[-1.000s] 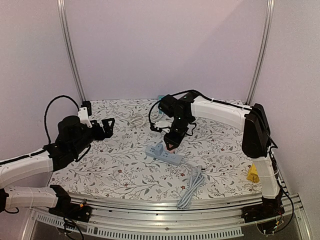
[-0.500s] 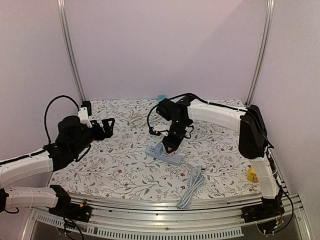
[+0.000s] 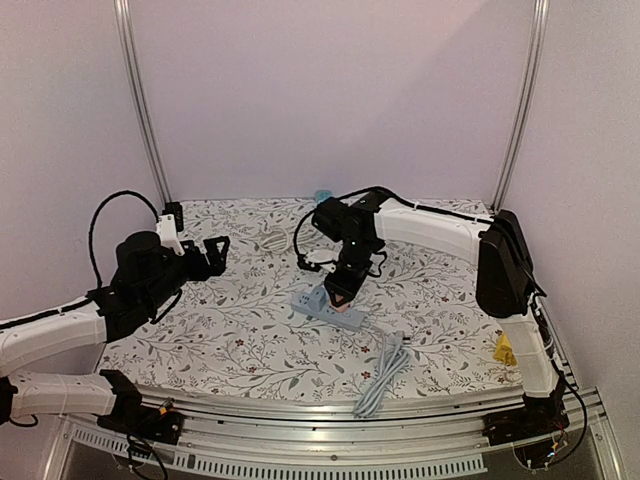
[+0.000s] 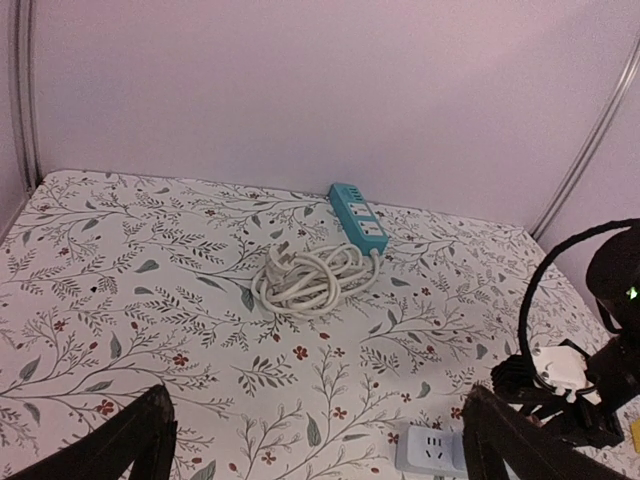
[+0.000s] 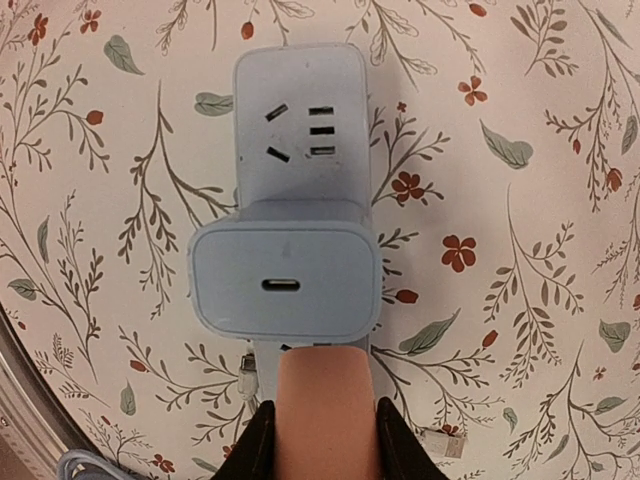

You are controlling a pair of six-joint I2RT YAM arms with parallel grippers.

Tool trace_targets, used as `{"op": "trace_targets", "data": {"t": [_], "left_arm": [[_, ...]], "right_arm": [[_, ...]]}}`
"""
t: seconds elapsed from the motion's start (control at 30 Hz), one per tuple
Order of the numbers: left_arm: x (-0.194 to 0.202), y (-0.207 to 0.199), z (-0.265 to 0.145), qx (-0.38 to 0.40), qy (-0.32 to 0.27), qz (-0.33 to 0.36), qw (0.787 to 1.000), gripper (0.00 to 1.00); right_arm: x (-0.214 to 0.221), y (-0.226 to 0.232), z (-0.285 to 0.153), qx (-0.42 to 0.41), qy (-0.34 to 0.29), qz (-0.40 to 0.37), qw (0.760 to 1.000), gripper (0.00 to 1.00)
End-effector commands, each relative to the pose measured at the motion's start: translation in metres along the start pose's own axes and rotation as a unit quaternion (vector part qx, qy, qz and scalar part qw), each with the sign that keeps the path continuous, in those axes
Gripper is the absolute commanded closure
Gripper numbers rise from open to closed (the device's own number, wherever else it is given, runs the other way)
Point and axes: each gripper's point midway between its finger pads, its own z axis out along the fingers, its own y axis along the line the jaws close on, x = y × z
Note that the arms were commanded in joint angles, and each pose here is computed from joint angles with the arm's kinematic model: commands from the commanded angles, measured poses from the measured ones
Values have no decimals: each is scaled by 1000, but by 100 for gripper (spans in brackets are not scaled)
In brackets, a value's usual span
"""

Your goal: Insert the plug

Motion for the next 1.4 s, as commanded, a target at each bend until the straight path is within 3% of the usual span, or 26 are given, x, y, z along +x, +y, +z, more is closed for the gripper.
{"op": "trace_targets", "data": {"t": [0.0,0.73,1.37], "left_arm": [[6,9,1,-15,5,5,1000,1],[5,10,0,-15,4,5,1000,1],[5,11,1,-18,3,6,1000,1]], "right_arm": [[-6,0,12,0,-2,-6,1000,100],[-19,-20,19,51,-20,-15,998,100],[11,9,16,18,16,5,1000,100]]}}
